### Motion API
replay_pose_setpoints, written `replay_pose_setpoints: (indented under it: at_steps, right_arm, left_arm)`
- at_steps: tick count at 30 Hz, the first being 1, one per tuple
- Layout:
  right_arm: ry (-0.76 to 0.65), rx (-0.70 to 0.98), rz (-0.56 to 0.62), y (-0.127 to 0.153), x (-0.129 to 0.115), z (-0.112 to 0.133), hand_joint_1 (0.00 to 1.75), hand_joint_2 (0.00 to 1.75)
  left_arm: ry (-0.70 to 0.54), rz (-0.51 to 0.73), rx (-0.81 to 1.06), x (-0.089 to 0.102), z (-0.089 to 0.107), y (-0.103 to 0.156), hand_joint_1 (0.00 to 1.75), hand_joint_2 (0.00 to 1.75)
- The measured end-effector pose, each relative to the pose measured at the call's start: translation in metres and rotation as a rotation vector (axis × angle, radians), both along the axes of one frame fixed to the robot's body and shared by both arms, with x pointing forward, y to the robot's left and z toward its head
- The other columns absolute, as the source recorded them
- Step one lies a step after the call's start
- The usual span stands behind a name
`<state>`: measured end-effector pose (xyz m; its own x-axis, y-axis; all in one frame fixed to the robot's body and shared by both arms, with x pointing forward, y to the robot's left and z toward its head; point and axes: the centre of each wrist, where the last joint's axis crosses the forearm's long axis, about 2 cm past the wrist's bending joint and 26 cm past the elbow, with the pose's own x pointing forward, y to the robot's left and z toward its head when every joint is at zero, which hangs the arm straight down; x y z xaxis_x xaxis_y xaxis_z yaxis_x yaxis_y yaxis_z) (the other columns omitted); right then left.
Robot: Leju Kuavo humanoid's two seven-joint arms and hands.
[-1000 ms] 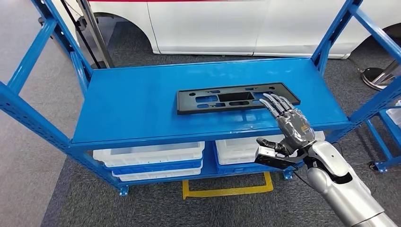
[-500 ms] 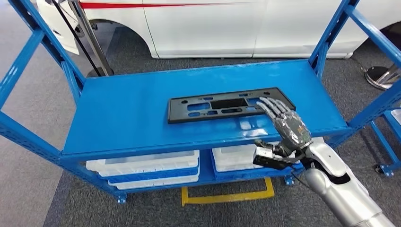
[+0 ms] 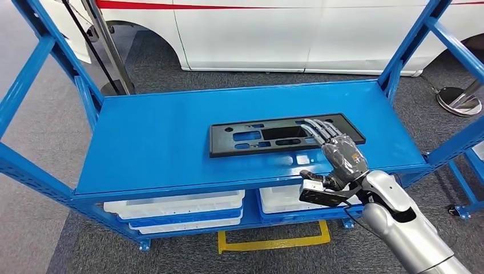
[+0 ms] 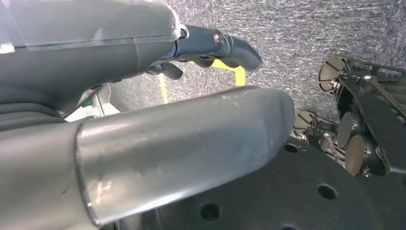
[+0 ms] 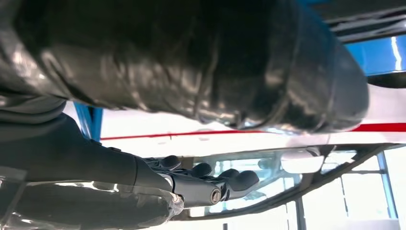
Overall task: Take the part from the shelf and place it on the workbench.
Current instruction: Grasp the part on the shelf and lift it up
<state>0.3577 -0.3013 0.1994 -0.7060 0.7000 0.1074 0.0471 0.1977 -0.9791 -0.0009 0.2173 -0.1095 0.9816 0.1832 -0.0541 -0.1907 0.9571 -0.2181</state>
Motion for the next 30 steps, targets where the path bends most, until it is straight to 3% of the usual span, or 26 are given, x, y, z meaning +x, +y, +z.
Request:
replay_pose_setpoints:
  at_steps: [18,22,30]
  right_arm:
    - [0.022,-0.007,0.022,0.004,-0.003,-0.003,0.0,0.0]
    - [0.032,-0.013,0.03,0.006,-0.003,-0.005,0.0,1.75]
    - [0.108,-0.047,0.074,0.014,-0.006,-0.011,0.0,1.75]
  left_arm:
    - [0.003,-0.001,-0.005,0.0,0.0,-0.002,0.0,0.0]
    - [0.005,-0.001,-0.005,0.0,0.0,-0.002,0.0,0.0]
    - [0.016,0.015,0.016,0.0,0.0,-0.002,0.0,0.0]
